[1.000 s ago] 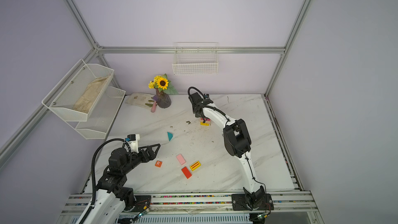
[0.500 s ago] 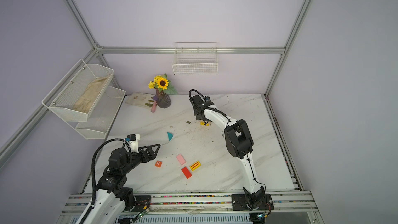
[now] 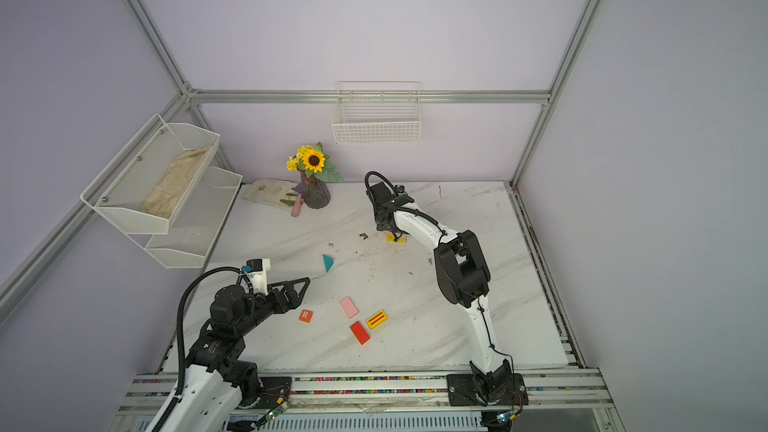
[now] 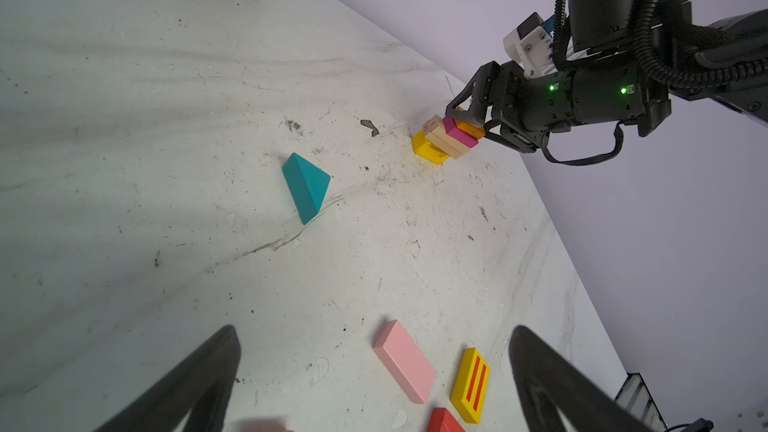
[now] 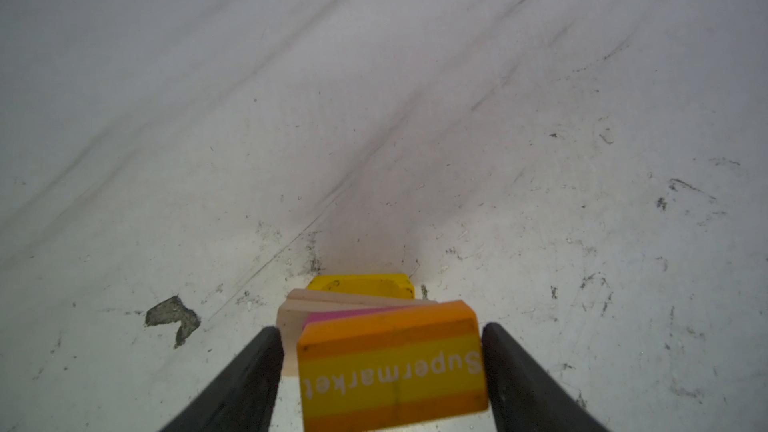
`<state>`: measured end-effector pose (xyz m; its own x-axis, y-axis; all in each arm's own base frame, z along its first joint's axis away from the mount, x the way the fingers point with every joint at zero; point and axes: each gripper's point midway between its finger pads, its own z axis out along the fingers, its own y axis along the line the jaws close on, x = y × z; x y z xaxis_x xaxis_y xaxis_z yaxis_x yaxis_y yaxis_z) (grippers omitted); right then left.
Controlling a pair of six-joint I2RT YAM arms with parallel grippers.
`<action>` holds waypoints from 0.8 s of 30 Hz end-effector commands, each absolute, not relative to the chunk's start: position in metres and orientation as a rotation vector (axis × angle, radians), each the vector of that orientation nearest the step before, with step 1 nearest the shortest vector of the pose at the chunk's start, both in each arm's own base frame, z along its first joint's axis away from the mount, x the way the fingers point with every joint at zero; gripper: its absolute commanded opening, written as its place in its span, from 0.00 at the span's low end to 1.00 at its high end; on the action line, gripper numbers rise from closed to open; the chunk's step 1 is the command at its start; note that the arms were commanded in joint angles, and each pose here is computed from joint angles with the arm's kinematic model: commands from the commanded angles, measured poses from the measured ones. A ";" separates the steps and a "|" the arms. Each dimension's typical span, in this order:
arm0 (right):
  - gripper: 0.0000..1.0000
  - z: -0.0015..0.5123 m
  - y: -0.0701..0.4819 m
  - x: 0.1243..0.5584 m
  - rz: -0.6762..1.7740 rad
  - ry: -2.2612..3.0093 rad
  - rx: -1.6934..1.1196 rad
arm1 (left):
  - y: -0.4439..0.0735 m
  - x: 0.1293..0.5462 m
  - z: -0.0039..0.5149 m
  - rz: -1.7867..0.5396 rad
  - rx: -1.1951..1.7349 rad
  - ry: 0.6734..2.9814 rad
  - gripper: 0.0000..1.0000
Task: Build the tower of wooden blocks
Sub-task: 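Lower the orange block onto the magenta block atop the stack, then hold the orange block on the stack with the right gripper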
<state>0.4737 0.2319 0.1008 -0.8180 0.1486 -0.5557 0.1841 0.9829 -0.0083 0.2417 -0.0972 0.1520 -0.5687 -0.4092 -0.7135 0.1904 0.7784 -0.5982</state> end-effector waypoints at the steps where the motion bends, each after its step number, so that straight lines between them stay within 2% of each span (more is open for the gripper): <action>1: 0.78 0.118 0.230 0.469 -0.051 2.519 0.253 | -0.098 0.244 0.152 -0.802 -0.149 2.006 1.00; 24: 0.64 0.113 0.235 0.469 -0.014 2.528 0.277 | -0.099 0.244 0.149 -0.800 -0.153 2.019 1.00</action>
